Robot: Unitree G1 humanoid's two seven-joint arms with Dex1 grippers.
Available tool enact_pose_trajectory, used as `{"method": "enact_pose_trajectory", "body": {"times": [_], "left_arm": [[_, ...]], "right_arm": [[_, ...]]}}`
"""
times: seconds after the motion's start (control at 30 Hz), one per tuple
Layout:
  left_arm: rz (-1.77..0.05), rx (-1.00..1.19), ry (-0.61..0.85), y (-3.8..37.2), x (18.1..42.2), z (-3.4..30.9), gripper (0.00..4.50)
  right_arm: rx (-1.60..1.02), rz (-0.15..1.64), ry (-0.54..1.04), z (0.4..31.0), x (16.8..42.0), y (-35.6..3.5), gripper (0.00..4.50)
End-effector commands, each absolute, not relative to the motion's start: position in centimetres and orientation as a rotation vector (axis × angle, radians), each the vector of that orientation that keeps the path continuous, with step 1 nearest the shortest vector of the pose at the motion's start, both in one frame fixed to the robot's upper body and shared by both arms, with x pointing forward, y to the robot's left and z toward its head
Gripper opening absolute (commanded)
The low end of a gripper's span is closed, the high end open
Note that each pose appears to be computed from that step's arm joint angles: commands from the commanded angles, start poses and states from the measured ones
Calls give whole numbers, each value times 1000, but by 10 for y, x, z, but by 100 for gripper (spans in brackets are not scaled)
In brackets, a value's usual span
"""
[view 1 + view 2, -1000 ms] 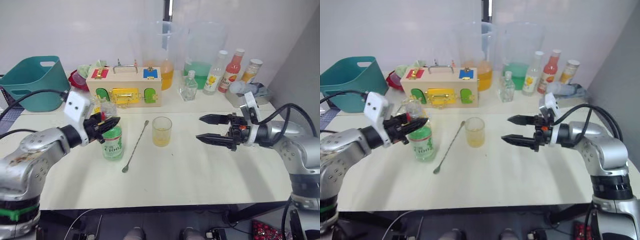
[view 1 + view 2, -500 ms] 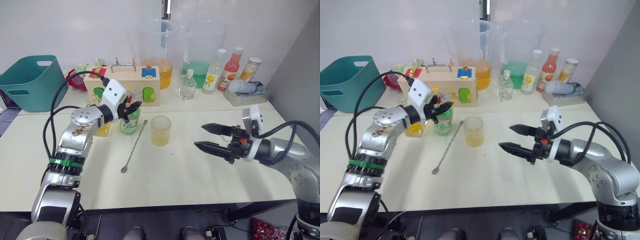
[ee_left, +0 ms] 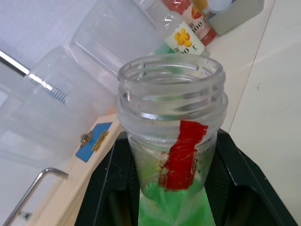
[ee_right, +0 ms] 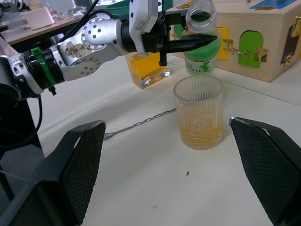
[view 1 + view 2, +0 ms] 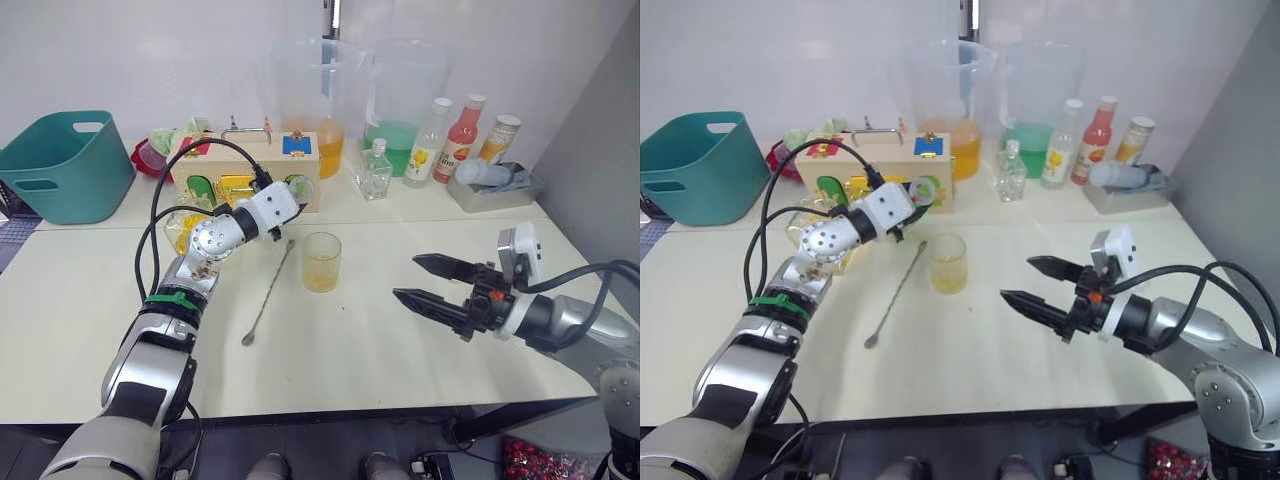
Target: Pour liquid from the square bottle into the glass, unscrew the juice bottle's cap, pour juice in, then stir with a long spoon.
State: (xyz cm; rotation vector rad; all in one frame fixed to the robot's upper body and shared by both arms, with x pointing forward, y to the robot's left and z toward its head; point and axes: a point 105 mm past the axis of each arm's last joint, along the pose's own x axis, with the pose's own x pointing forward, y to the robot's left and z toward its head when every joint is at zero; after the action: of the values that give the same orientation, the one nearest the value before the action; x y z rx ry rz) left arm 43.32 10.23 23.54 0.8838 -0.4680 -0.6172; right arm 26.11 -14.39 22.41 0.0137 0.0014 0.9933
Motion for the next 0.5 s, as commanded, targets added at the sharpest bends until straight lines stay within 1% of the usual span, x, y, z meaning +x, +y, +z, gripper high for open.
{"method": "enact_pose_trajectory", "body": {"times": [0.03, 0.23, 0.5], "left_arm": [[-569, 973, -640, 93, 427, 267, 140], [-520, 1138, -699, 94, 427, 262, 140], [-471, 1226, -742, 100, 427, 258, 140]], "right_arm": [[-9, 984, -45, 234, 258, -143, 447], [-2, 977, -42, 233, 259, -143, 447], [-1, 963, -37, 231, 263, -142, 447]]}}
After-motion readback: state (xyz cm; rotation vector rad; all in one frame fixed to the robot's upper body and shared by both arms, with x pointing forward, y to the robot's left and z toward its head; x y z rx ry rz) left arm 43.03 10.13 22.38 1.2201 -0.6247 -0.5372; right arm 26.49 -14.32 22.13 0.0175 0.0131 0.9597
